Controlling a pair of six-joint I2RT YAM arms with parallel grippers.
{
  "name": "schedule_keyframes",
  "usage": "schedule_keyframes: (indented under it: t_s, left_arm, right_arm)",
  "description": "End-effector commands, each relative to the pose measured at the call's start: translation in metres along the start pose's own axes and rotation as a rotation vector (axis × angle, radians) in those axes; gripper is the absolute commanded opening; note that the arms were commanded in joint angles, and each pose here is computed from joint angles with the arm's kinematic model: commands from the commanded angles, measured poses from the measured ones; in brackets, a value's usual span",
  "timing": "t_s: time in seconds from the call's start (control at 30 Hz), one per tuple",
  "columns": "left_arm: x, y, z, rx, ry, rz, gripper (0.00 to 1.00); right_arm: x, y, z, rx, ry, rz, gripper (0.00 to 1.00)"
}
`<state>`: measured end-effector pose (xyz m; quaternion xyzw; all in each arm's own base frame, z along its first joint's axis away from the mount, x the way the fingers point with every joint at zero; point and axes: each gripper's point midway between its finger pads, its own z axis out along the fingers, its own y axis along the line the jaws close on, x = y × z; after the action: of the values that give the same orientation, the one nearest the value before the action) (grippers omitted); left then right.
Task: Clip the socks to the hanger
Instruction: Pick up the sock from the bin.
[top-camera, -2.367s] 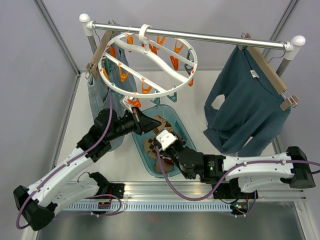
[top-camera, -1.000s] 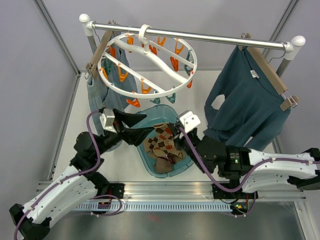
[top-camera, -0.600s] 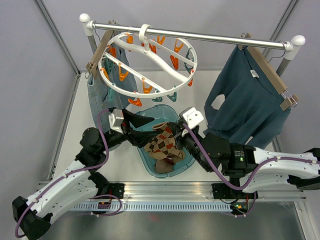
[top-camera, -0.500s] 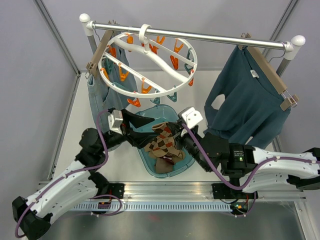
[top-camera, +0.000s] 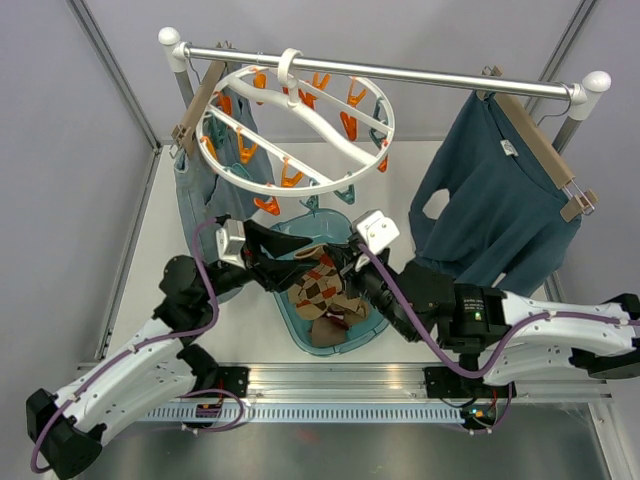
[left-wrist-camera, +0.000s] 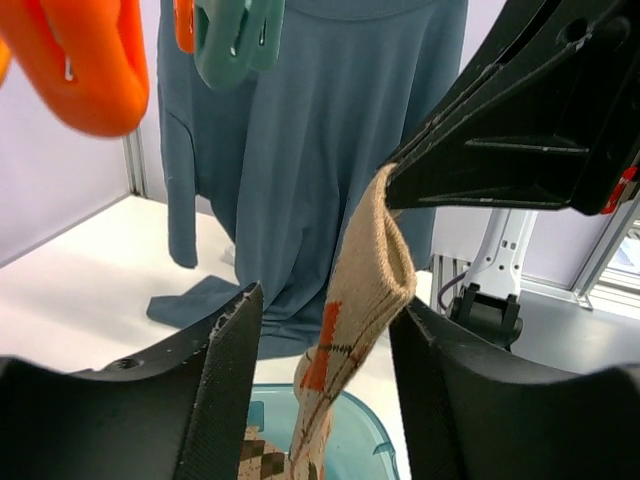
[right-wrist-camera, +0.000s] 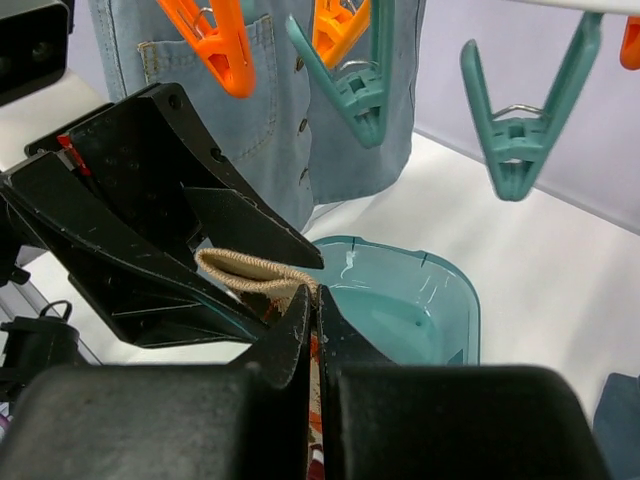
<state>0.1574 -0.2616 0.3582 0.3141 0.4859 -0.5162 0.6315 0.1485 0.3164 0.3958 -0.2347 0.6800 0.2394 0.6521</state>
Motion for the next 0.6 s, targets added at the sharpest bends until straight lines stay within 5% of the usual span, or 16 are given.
schedule_keyframes:
  t_s: [0.0,0.1,0.23,0.27,0.4,0.57]
  left_arm:
    - [-0.029,-0.012,0.004,0.047,-0.08,0.04,0.56]
    - [-0.031,-0.015,0.003,0.058,-0.086,0.034,0.42]
    - [-0.03,-0.016,0.002,0.061,-0.08,0.029,0.07]
    - [-0.03,-0.016,0.001,0.06,-0.078,0.027,0.03]
    - [-0.031,-0.017,-0.001,0.053,-0.078,0.01,0.02]
    - [-0.029,-0.016,-0.002,0.037,-0.064,-0.018,0.02]
  right_arm:
    - [-0.013,0.005,0.0,-0.015,-0.02,0.044,0.0]
    - [-0.012,0.006,0.002,-0.008,-0.017,0.043,0.0]
    - [-0.013,0.005,0.003,0.004,-0.018,0.041,0.01]
    - [-0.014,0.002,0.003,0.018,-0.021,0.04,0.12]
    - [-0.02,-0.021,-0.001,0.12,-0.039,0.011,0.49]
    - [-0.047,-0.056,-0.016,0.166,-0.095,0.002,0.6]
